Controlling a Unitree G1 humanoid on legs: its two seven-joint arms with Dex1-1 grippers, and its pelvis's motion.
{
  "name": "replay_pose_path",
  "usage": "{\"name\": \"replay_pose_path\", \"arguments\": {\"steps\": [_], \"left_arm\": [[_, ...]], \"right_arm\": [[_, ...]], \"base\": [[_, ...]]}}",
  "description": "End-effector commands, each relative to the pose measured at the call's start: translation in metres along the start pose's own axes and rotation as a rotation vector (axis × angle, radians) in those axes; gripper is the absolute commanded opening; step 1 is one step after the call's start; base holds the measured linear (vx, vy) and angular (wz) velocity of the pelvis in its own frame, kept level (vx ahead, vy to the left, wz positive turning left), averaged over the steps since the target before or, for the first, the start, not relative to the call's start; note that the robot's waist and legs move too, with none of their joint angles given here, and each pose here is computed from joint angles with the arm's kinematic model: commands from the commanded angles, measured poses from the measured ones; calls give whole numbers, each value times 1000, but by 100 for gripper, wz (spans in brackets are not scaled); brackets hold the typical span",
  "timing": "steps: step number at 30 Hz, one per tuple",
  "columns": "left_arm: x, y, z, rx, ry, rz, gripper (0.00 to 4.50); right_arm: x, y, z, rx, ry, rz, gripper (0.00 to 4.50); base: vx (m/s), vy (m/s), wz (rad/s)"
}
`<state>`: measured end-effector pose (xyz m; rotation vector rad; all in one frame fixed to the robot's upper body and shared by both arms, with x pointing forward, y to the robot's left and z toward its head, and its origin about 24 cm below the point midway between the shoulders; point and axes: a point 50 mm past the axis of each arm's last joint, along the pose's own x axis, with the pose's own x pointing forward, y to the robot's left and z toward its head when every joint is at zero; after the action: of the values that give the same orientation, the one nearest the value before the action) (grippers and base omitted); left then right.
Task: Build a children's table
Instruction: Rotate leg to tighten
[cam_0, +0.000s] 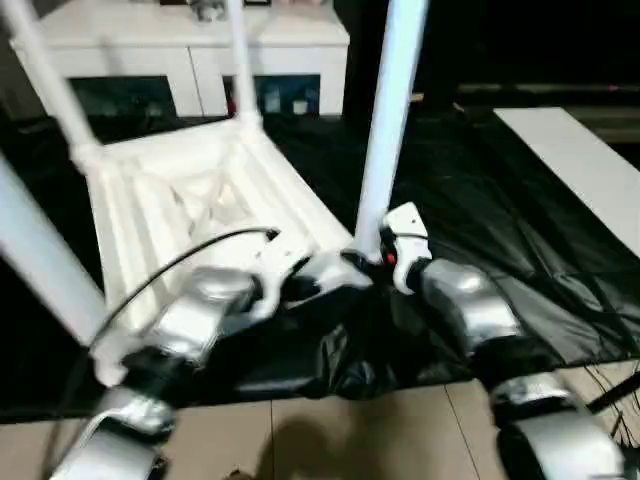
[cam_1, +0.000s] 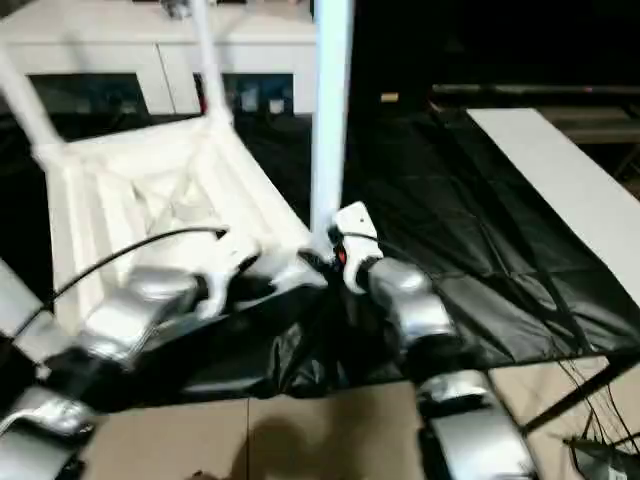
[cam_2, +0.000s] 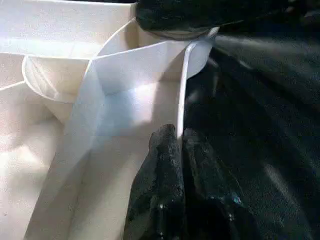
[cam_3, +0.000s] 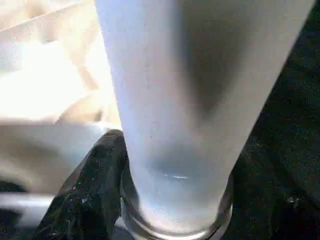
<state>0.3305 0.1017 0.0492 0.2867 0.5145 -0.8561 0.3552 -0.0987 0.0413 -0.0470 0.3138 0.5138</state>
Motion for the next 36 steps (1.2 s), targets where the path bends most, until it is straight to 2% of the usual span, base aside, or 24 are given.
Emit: {"name": "replay_pose_path", "arguments": {"steps": [1,4,5,6,7,10,13,14,16,18,19,21,22,25,30,33,36], "left_arm": [[1,22,-1,-7,52,254,0],[4,20,2,15,56,246,0],[4,19,2,25,62,233,0],[5,19,2,28,68,224,0],[5,18,1,30,73,215,0],[3,19,-1,36,88,195,0],[-1,20,-5,58,105,161,0],[-4,18,-8,76,105,104,0],[-7,15,-9,110,95,50,0],[-10,11,-11,126,97,-15,0],[-14,6,-14,141,93,-84,0],[-27,-3,-18,253,66,-245,0],[-27,-3,-18,253,66,-245,0],[-44,-10,-25,258,84,-387,0],[-56,-6,-32,268,122,-402,0],[-62,-7,-33,259,123,-423,0],[-64,-6,-34,261,123,-422,0]], "right_arm": [[12,29,-11,14,54,-6,264],[17,38,-3,-16,29,29,264],[18,41,0,-12,16,60,299],[17,43,3,-13,-5,94,299],[17,45,6,-25,-24,119,334],[15,46,12,-57,-59,167,344],[11,43,15,-85,-76,240,378],[6,37,16,-141,-77,300,378],[1,32,16,-166,-70,352,397],[-7,27,14,-208,-57,427,397],[-15,21,11,-269,-40,486,397],[-31,6,5,-352,2,582,397],[-31,6,5,-352,2,582,397],[-39,-6,9,-380,0,599,397],[-53,-13,12,-413,29,679,397],[-68,-21,10,-458,88,752,397],[-77,-27,10,-449,111,770,397]], "base": [[0,0,0],[0,0,0],[0,0,0],[0,0,0],[0,0,0],[0,0,0],[0,0,0],[0,0,0],[0,0,0],[0,0,0],[0,0,0],[30,-4,2],[65,-4,3],[22,-1,1],[0,0,0],[0,0,0],[0,0,0]]}}
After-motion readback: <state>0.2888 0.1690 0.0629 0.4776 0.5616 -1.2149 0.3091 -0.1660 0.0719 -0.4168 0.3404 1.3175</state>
